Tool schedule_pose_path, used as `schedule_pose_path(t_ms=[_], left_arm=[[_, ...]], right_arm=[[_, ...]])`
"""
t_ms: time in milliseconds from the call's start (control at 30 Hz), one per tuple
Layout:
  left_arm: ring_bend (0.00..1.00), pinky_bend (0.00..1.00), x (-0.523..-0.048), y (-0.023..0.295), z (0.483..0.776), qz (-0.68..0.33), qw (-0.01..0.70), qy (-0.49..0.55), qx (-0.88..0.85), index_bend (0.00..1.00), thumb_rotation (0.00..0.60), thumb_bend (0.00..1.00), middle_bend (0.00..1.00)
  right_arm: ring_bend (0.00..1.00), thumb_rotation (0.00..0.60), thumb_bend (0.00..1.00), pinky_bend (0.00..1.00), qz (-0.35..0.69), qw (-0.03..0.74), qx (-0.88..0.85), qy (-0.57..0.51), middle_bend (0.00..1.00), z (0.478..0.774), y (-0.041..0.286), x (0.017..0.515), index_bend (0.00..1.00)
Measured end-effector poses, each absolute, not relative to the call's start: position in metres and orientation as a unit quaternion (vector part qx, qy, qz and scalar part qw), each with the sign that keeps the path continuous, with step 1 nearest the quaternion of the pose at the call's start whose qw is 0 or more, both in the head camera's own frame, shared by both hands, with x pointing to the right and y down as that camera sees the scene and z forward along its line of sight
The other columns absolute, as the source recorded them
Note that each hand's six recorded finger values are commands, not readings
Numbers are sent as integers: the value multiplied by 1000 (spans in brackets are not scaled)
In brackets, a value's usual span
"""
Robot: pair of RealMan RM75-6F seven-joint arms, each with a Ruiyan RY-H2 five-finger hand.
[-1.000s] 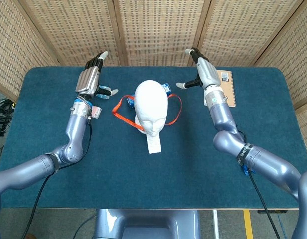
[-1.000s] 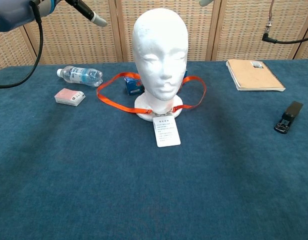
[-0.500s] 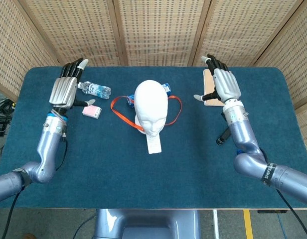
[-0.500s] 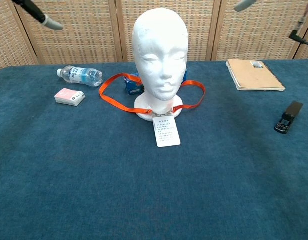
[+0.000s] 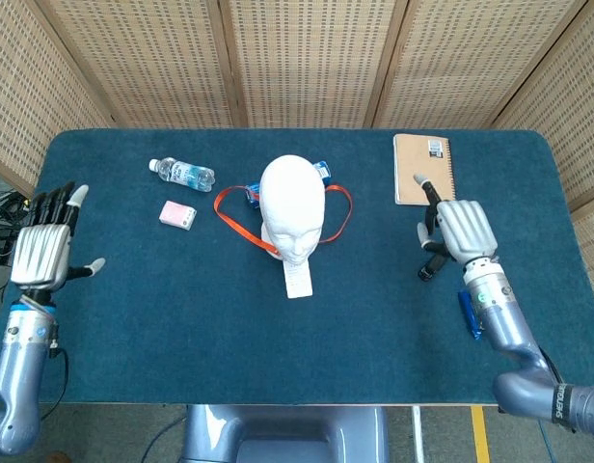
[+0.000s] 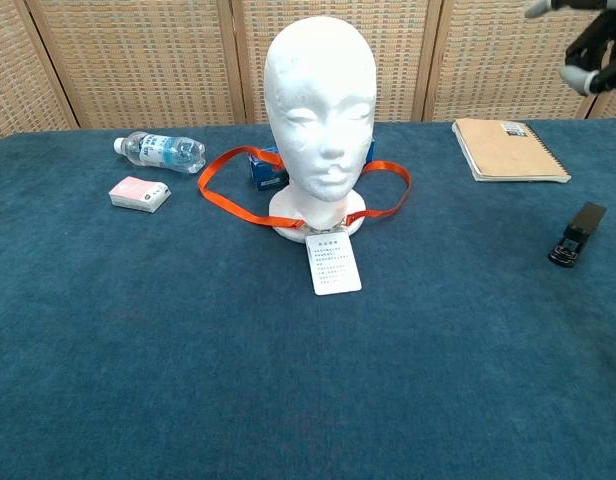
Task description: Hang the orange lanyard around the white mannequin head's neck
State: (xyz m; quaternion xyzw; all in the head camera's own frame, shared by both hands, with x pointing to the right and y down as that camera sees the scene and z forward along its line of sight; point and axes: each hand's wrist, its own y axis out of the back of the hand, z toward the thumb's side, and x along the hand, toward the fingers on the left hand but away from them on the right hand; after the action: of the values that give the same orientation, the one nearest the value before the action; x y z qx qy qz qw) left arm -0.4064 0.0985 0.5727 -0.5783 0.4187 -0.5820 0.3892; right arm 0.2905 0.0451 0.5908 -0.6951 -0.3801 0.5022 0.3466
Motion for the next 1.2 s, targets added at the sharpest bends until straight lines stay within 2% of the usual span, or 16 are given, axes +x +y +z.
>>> schedule_pose_path(t_ms=[233,467,767,1200], left_arm=[[0,0,-446,144,569,-614,353,430,-559,0,600,0,0],[0,0,-462,153,575,-621,347,436,-551,0,600,0,0],[0,0,-466,151,582,-616,344,435,-559,0,600,0,0],[0,0,-468,149,583,-614,337,437,-564,0,600,0,0]], right_arm=[[562,600,734,615,496,355,-745,-269,710,623,95,265,37],[562,600,736,615,463,342,-799,-172,711,659,137,212,52],[562,600,737,615,449,341,-815,-131,714,685,153,162,88],[562,600,738,615,484,320,-806,-115,722,721,155,132,183]])
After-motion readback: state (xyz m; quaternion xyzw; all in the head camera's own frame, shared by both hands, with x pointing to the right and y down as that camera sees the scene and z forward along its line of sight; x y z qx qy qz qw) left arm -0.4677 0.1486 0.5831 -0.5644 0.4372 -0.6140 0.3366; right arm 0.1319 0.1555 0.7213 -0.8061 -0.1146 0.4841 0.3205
